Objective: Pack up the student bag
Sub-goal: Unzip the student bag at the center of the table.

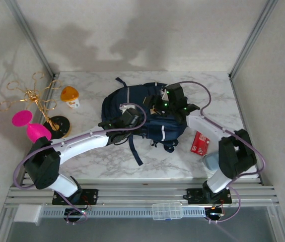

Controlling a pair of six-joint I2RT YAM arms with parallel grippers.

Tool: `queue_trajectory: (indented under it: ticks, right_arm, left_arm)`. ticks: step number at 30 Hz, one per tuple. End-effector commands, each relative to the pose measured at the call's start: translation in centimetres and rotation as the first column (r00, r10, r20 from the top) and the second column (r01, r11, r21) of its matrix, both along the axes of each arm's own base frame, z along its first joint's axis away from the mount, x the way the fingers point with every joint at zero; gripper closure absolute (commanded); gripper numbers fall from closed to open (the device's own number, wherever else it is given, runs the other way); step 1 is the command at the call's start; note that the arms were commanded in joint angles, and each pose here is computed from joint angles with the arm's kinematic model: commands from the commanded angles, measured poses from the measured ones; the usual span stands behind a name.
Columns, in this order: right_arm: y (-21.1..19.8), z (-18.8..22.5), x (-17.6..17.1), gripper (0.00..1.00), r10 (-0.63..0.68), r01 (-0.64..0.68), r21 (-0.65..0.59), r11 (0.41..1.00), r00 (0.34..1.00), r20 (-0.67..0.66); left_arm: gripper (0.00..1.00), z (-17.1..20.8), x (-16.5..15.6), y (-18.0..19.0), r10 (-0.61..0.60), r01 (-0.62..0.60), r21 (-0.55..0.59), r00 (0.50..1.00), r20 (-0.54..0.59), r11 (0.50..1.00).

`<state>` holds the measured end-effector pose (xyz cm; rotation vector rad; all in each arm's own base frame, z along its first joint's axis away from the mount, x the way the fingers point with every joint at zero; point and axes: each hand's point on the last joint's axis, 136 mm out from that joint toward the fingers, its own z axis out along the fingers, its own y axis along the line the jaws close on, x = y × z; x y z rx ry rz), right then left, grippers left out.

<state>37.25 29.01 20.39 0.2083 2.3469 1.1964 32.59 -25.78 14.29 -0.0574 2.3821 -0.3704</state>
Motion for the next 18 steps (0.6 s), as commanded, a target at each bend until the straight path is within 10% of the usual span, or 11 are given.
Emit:
queue_trajectory:
  ticks: [1,18]
  right_arm:
    - [-3.4,1.4,-2.1,0.28,-0.076,0.079,-0.042,0.996,0.996,0.054]
    - [-3.5,-4.3,-6.3,0.29,-0.476,0.523,0.048,0.851,0.807,-0.351]
  left_arm:
    - [1.00,0.7,0.6,-0.4,-0.006,0.007,-0.046,1.000,0.030,0.999]
    - [1.00,-0.1,0.5,-0.9,-0.028,0.028,-0.041,1.000,0.008,0.999]
